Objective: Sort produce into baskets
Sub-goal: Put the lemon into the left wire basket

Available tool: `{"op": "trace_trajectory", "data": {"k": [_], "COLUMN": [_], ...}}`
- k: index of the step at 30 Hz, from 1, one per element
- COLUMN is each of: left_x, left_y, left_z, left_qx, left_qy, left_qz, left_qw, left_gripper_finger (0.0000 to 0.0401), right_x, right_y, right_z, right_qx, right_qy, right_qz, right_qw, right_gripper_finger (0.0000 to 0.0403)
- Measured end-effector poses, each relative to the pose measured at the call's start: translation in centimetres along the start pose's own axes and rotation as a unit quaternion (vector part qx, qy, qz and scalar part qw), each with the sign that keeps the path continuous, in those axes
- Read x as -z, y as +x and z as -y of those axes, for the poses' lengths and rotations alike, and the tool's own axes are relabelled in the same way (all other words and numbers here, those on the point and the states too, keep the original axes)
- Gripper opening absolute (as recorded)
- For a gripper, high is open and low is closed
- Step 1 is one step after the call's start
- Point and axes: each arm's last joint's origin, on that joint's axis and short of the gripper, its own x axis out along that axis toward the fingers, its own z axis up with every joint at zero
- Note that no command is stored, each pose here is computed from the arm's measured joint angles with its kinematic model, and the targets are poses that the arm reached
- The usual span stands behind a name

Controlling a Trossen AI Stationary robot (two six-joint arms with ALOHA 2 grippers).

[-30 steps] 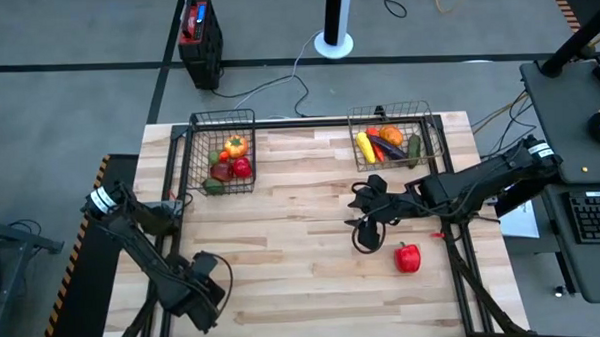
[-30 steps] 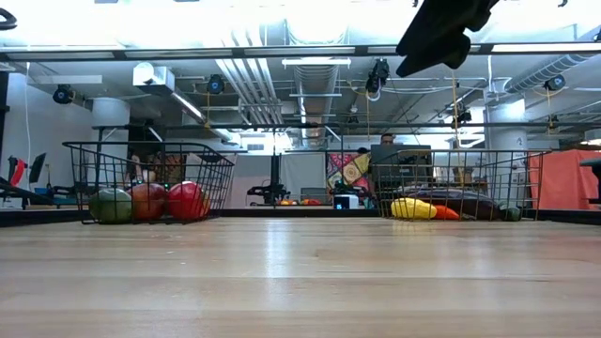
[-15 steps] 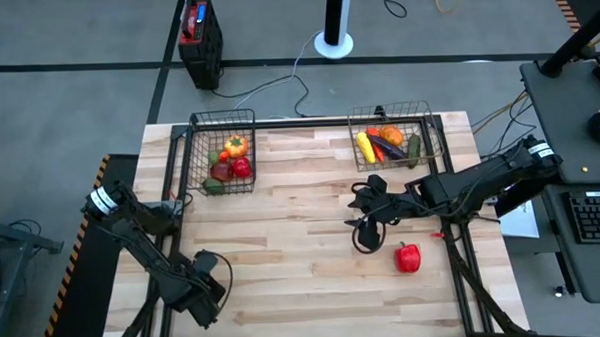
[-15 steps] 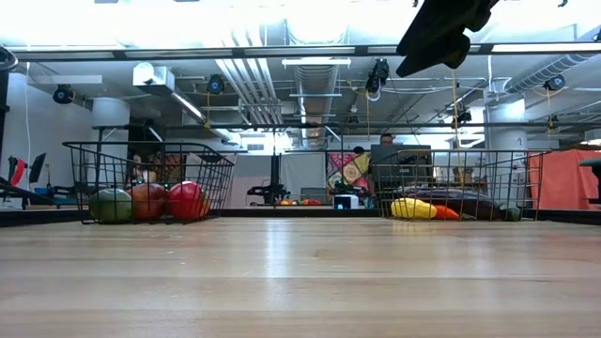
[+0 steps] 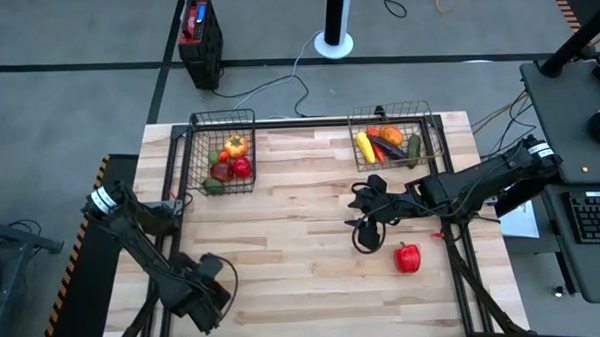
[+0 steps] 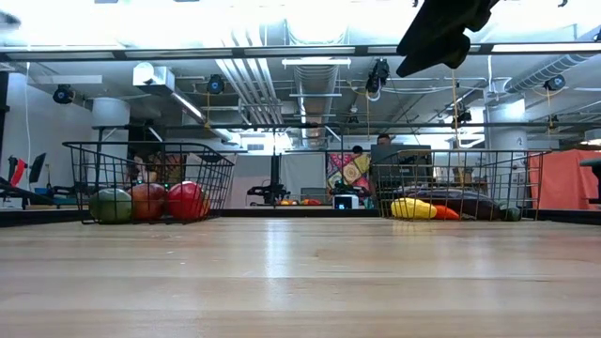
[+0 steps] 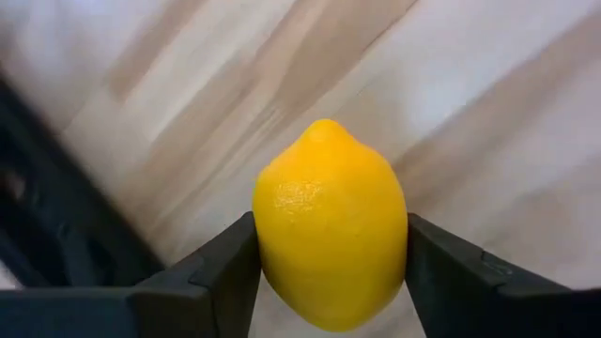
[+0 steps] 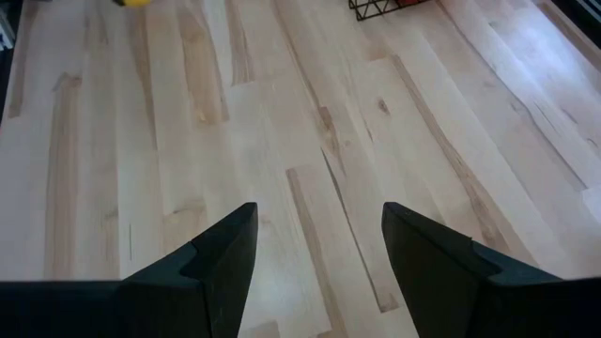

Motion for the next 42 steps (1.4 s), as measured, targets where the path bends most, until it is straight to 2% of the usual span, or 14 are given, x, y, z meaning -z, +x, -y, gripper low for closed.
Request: {"op": "trace_trajectory", "data": {"k": [3, 7, 10, 13, 17, 22, 26, 30, 33, 40, 42], "left_x": [-1.0, -3.0, -5.0, -7.6, -11.4, -16.0, -18.9, -21.6, -23.2, -25.4, -25.7], "left_y": [-2.2, -5.8, -8.2, -10.0, -11.1, -11.5, -12.2, -12.7, -12.4, -8.8, -7.4], "left_z": [1.1, 2.4, 2.5, 2.1, 0.9, -1.5, -4.4, -7.8, -10.4, -15.4, -16.6], "left_qx": [0.038, 0.074, 0.058, 0.016, -0.048, -0.101, -0.126, -0.131, -0.126, -0.013, 0.003], "left_qy": [0.029, 0.089, 0.128, 0.155, 0.189, 0.228, 0.24, 0.228, 0.213, 0.212, 0.211], "left_qz": [0.058, 0.174, 0.233, 0.265, 0.259, 0.245, 0.237, 0.237, 0.238, 0.193, 0.166], "left_qw": [0.997, 0.978, 0.962, 0.952, 0.946, 0.937, 0.933, 0.935, 0.939, 0.958, 0.963], "left_gripper_finger": [0.0209, 0.0209, 0.021, 0.021, 0.021, 0.021, 0.021, 0.021, 0.021, 0.021, 0.021], "right_x": [0.0, -0.1, -0.1, -0.3, -0.3, -0.3, -0.3, -0.3, -0.3, -0.3, -0.3], "right_y": [0.0, 0.0, 0.0, 0.0, 0.0, 0.0, 0.0, 0.0, 0.0, 0.0, 0.0], "right_z": [0.0, 0.0, 0.0, -0.1, -0.1, -0.1, -0.1, -0.1, -0.1, -0.1, -0.1], "right_qx": [0.0, 0.003, 0.001, -0.002, -0.002, -0.002, -0.002, -0.001, -0.002, -0.002, -0.002], "right_qy": [0.0, -0.003, -0.005, -0.012, -0.016, -0.018, -0.022, -0.022, -0.022, -0.016, -0.015], "right_qz": [0.0, 0.004, 0.008, 0.014, 0.014, 0.014, 0.014, 0.014, 0.014, 0.015, 0.016], "right_qw": [1.0, 1.0, 1.0, 1.0, 1.0, 1.0, 1.0, 1.0, 1.0, 1.0, 1.0], "right_gripper_finger": [0.0221, 0.0221, 0.0221, 0.0221, 0.0221, 0.0221, 0.0221, 0.0221, 0.0221, 0.0221, 0.0221]}}
